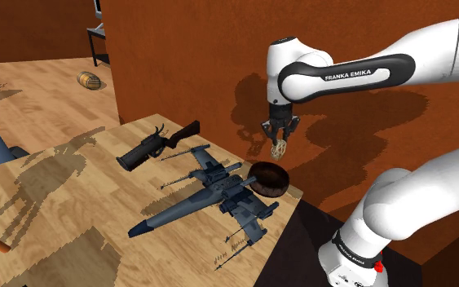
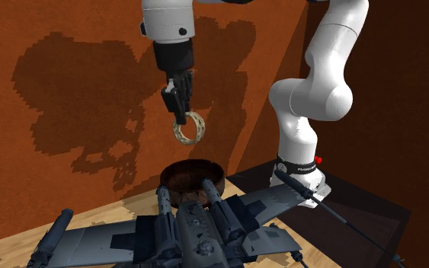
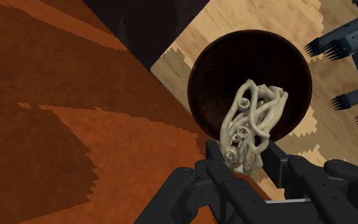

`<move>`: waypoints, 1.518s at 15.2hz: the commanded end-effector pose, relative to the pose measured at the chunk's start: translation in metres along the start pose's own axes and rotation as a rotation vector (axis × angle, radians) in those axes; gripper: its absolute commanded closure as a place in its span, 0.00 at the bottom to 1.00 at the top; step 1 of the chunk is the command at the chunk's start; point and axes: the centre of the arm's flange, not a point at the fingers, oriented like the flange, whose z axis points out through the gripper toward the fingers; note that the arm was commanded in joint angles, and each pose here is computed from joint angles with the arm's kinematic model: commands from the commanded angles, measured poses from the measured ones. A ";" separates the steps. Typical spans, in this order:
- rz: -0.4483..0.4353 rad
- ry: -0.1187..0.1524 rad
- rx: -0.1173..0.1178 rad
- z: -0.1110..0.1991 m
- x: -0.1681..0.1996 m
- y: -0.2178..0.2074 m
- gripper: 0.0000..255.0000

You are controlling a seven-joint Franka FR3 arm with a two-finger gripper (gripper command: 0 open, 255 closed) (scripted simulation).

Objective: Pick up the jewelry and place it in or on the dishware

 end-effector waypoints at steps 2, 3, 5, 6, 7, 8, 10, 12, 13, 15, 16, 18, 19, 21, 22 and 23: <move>0.000 0.000 0.000 0.015 0.000 -0.005 1.00; 0.000 0.000 0.000 0.020 0.000 -0.006 1.00; 0.000 0.000 0.000 0.031 0.000 -0.009 1.00; 0.000 0.000 0.000 0.036 0.000 -0.010 1.00; 0.000 0.000 0.000 0.041 0.000 -0.012 1.00; 0.000 0.000 0.000 0.046 0.000 -0.013 1.00; 0.000 0.000 0.000 0.056 0.000 -0.016 1.00; 0.000 0.000 0.000 0.066 0.000 -0.019 1.00; 0.000 0.000 0.000 0.071 0.000 -0.021 1.00; 0.000 0.000 0.000 0.078 0.000 -0.023 1.00; 0.000 0.000 0.000 0.078 0.000 -0.023 1.00; 0.000 0.000 0.000 0.078 0.000 -0.023 1.00; 0.000 0.000 0.000 0.078 0.000 -0.023 1.00; 0.000 0.000 0.000 0.078 0.000 -0.023 1.00; 0.000 0.000 0.000 0.078 0.000 -0.023 1.00; 0.000 0.000 0.000 0.078 0.000 -0.023 0.00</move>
